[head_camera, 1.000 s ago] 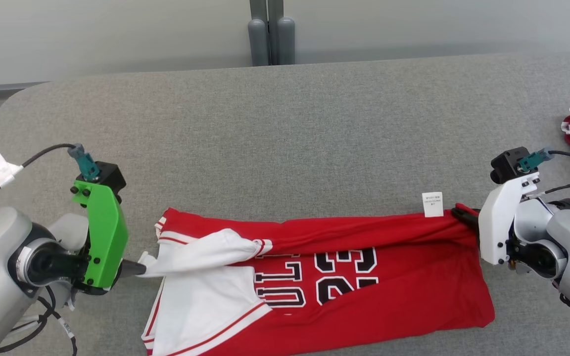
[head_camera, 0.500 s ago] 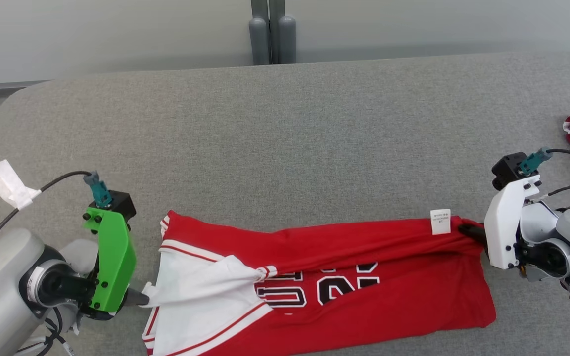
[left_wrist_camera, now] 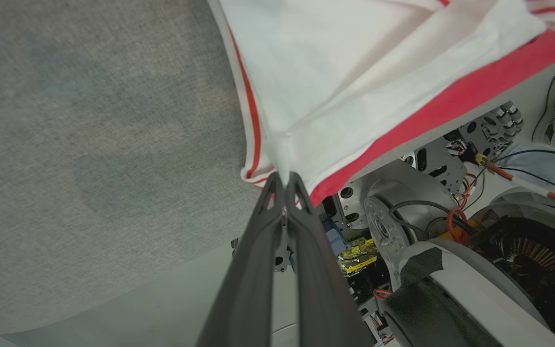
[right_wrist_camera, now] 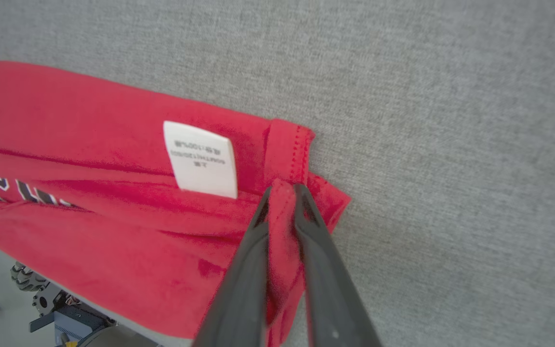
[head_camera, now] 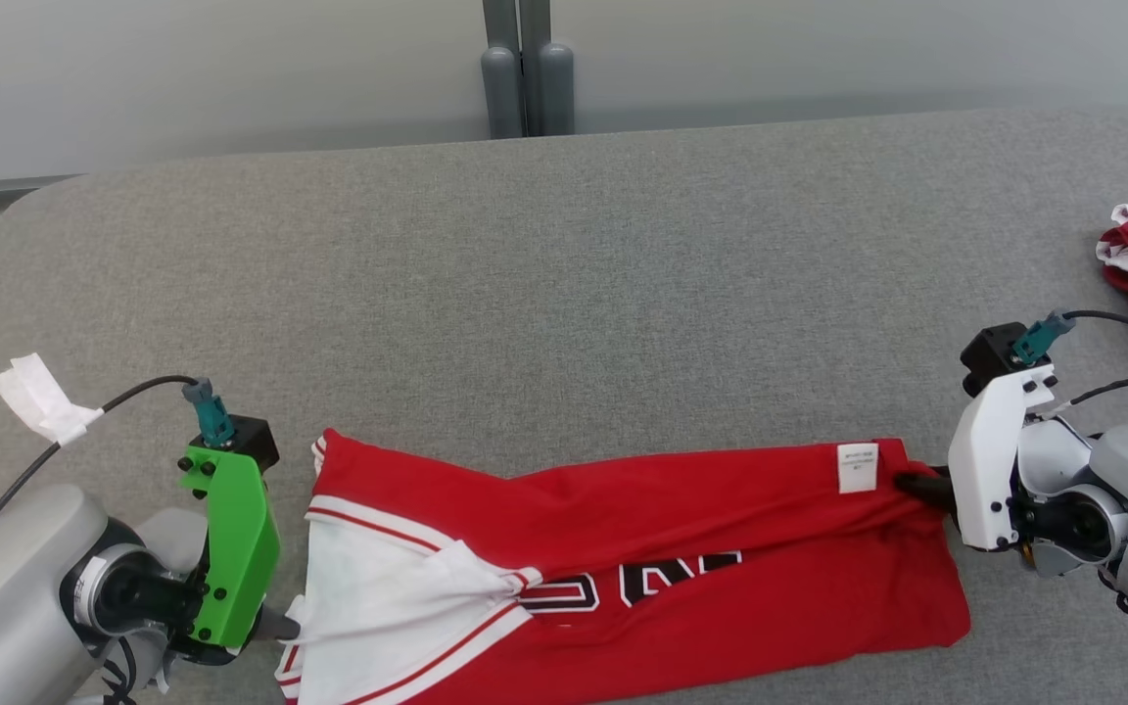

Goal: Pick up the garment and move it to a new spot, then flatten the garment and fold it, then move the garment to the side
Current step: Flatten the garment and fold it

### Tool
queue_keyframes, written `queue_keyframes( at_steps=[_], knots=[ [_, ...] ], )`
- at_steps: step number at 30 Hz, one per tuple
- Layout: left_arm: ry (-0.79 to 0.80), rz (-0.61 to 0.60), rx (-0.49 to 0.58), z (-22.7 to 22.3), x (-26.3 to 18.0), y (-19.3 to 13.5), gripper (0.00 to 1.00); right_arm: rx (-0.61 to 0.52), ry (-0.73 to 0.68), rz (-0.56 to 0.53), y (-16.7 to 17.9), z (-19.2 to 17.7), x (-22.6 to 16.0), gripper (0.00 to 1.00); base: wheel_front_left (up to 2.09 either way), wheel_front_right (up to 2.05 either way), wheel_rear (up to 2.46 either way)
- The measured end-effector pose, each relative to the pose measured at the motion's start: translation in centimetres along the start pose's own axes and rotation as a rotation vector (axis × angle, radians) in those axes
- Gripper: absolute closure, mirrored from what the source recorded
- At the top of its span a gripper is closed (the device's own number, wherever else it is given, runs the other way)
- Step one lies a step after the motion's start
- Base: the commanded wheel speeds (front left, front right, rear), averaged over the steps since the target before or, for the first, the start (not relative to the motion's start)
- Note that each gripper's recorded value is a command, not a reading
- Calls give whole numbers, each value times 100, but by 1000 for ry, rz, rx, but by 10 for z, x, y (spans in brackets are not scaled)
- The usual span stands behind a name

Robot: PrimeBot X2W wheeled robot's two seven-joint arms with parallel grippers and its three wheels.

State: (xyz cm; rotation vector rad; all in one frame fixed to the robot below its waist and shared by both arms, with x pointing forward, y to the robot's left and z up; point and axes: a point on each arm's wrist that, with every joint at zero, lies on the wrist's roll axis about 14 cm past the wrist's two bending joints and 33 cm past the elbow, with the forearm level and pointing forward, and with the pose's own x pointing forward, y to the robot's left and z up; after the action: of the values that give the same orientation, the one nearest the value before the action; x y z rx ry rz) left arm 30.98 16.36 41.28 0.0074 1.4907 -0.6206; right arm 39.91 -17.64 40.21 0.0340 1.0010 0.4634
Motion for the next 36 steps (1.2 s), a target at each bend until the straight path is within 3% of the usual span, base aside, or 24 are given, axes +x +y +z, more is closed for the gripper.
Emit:
queue_keyframes(
  at_steps=[1, 8, 14, 21, 27, 36],
  knots=[
    [0, -2, 1, 0, 1, 0, 0, 3, 1, 2, 1, -1, 0, 0, 0, 0, 0],
    [-17, 1, 7, -1, -1, -3, 0, 33, -29, 32, 10, -1, -7, 0, 0, 0, 0],
    [-135, 6, 31, 15, -19, -9, 0, 52, -196, 69, 19, 29, -28, 0, 0, 0, 0],
    [-567, 114, 145, 81, -83, -6, 0, 31, -544, 80, 21, 88, -71, 0, 0, 0, 0],
    [-1013, 177, 148, 119, -143, -5, 0, 45, -898, 49, 12, 121, -113, 0, 0, 0, 0],
    [-1405, 261, 54, 102, -169, 5, 0, 126, -1059, -50, -9, 108, -122, 0, 0, 0, 0]
  ],
)
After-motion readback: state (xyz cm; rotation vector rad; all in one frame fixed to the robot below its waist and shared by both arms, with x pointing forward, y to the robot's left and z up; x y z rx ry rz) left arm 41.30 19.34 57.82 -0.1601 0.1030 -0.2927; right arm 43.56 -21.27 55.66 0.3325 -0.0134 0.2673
